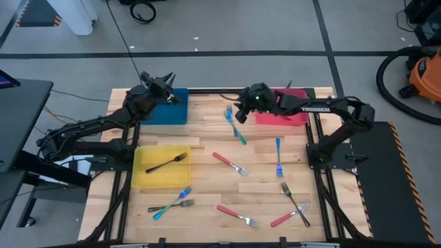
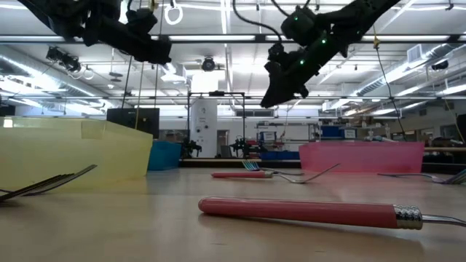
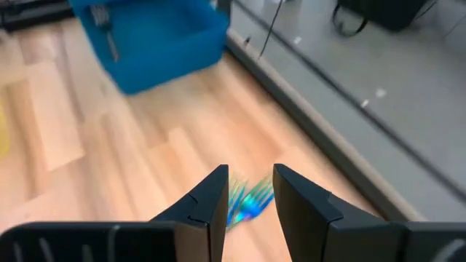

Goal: Sort silverware by color (type)
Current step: Put the blue fork into the blue bin

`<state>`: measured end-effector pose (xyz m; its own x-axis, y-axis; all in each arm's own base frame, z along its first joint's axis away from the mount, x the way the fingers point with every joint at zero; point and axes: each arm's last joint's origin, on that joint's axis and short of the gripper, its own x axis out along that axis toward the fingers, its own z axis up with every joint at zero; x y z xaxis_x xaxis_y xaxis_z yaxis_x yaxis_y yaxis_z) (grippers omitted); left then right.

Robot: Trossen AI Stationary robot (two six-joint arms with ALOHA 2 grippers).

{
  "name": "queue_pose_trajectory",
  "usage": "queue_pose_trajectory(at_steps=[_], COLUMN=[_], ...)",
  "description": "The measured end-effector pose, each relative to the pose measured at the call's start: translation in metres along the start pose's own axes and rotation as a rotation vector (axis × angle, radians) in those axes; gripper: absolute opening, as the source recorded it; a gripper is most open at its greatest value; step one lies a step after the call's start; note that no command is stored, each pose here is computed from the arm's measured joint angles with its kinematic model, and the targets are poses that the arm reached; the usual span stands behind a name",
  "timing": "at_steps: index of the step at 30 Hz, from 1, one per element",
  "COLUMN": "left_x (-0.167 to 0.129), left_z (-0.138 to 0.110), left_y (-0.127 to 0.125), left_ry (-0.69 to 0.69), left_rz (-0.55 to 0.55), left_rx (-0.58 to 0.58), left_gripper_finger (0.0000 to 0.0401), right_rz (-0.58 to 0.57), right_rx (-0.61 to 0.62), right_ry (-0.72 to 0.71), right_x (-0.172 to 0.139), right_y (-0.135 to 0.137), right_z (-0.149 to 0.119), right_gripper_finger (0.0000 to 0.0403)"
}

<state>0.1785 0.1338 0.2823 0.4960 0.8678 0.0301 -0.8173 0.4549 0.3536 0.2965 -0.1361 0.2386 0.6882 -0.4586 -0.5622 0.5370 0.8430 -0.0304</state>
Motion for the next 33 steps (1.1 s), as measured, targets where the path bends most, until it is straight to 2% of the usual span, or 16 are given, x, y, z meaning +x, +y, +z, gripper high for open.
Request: queue_pose_trajectory(at_steps=[7,15,26,33], left_x=[0.000,0.000,0.000,0.000], left_z=[-0.006,-0.008,-0.010,-0.010], left_y=[-0.002,-0.003,-0.004,-0.004], left_ry=[0.050,0.071,0.095,0.094], left_rz=[-0.020,-0.028,-0.036,-0.036], left_rx=[0.024,0.020,0.025,0.025], left_gripper_finger=[0.0055,0.0055,0.0055,0.0055], right_rz=[0.040,0.052,0.046,0.020], right_rx=[-0.017,0.011,0.035,0.063], right_ry=[0.149,0.240,0.348,0.356], right_x=[0.019,0.033,0.057,0.066], right_y=[0.019,0.033,0.045,0.047], right_z=[-0.023,-0.041,-0.067,-0.075], right_gripper_finger=[0.0117,0.0117,0.0117,0.0117])
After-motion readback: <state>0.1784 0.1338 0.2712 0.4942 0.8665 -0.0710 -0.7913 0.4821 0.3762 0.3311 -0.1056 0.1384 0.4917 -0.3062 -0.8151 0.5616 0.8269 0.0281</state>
